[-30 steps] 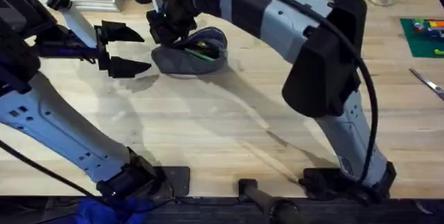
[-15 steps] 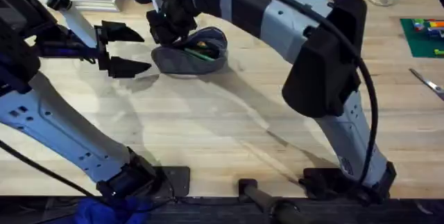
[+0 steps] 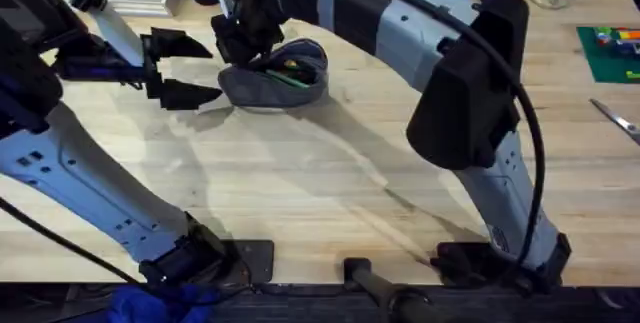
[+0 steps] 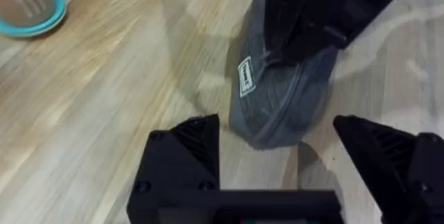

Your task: Unzip the bag, pick up the pens from the table one at a time and place them inside, then zip the bag closed.

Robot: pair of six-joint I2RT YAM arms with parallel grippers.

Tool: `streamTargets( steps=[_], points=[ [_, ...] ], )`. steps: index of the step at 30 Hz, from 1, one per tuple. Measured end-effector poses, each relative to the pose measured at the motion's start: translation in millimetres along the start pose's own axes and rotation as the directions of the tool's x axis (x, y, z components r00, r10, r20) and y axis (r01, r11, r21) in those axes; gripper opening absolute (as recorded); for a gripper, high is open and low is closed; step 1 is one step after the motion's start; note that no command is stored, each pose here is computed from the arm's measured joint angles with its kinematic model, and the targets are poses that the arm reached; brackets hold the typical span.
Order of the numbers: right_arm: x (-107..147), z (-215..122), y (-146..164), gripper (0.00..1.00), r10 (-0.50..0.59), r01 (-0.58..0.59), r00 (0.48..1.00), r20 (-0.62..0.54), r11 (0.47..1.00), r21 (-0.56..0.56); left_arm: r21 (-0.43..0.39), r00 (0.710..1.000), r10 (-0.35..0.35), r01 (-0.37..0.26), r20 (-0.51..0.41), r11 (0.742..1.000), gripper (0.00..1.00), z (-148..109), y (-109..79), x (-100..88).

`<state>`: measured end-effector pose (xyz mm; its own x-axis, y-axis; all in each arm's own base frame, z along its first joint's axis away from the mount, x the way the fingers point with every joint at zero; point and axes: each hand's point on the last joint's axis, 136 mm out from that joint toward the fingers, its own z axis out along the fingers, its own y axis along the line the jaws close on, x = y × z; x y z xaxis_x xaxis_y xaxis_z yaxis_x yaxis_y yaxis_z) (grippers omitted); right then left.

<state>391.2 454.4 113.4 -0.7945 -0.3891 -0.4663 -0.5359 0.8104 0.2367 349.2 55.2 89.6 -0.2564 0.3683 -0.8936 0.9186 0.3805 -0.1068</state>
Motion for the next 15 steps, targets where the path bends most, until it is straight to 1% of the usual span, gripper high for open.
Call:
streamTargets(
  steps=[9, 15],
  points=[
    [0, 0, 0, 0.031, 0.0, 0.0, 1.0, 0.0, 1.0, 0.0, 0.087, 0.999, 0.052, -0.05, -0.016, 0.995, 0.994, 31, -8.9, -12.2],
    [0, 0, 0, 0.031, 0.0, 0.0, 1.0, 0.0, 1.0, 0.0, 0.099, 0.998, 0.057, -0.055, -0.017, 0.994, 0.993, 35, -10.4, -13.9]
  ],
)
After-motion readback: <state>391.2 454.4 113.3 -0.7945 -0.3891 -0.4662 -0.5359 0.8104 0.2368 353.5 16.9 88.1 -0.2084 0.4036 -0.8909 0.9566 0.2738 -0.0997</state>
